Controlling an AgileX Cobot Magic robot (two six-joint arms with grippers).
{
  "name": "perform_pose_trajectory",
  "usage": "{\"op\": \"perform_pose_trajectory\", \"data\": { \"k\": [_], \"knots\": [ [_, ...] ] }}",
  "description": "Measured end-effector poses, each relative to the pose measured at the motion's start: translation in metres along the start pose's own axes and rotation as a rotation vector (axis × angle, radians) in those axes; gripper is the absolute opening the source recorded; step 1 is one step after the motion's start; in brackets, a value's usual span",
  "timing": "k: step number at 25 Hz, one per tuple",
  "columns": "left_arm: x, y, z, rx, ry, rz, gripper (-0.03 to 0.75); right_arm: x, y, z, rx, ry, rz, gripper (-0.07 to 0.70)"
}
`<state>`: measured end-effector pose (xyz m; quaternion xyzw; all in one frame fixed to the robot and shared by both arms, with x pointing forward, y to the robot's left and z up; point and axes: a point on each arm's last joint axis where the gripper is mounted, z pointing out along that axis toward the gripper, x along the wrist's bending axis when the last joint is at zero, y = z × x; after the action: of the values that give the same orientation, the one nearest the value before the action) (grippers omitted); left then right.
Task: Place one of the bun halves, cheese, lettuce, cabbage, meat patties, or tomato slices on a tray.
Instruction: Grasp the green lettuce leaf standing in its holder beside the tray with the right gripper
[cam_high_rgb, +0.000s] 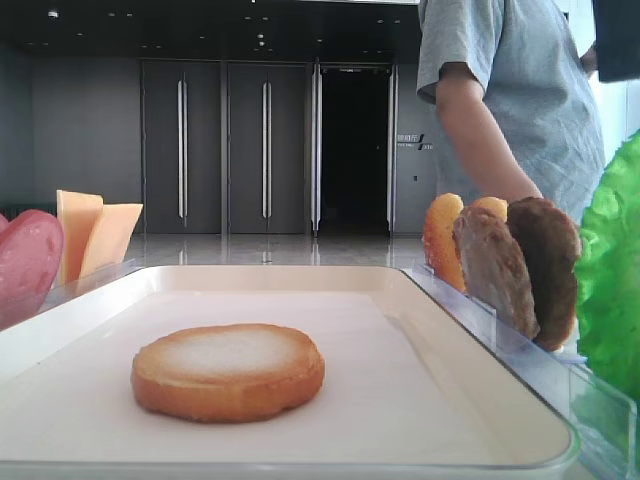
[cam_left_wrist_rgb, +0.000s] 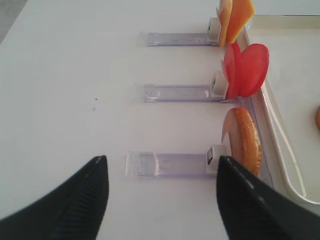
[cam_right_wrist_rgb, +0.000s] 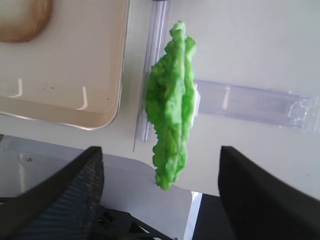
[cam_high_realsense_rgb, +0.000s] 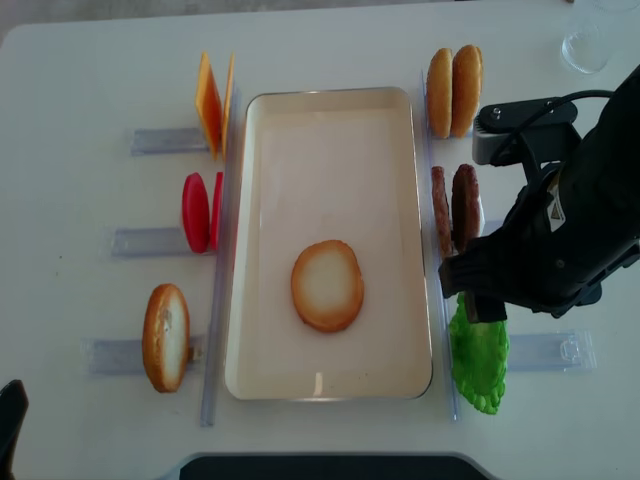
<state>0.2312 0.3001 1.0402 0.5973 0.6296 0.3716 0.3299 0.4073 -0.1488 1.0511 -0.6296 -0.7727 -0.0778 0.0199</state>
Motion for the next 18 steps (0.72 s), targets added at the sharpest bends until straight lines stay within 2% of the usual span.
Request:
{"op": "perform_pose_trajectory", "data": {
  "k": [6, 10, 18],
  "knots": [
    [0.0, 0.0, 0.0, 0.0, 0.0, 0.0, 0.515, 0.002, 0.006, 0.014, 0.046, -0.024, -0.019, 0.465],
    [0.0, 0.0, 0.0, 0.0, 0.0, 0.0, 0.515, 0.004, 0.009, 0.017, 0.042, -0.022, -0.022, 0.463],
    [0.0, 0.0, 0.0, 0.0, 0.0, 0.0, 0.515, 0.004, 0.009, 0.017, 0.037, -0.019, -0.023, 0.406]
  ]
}}
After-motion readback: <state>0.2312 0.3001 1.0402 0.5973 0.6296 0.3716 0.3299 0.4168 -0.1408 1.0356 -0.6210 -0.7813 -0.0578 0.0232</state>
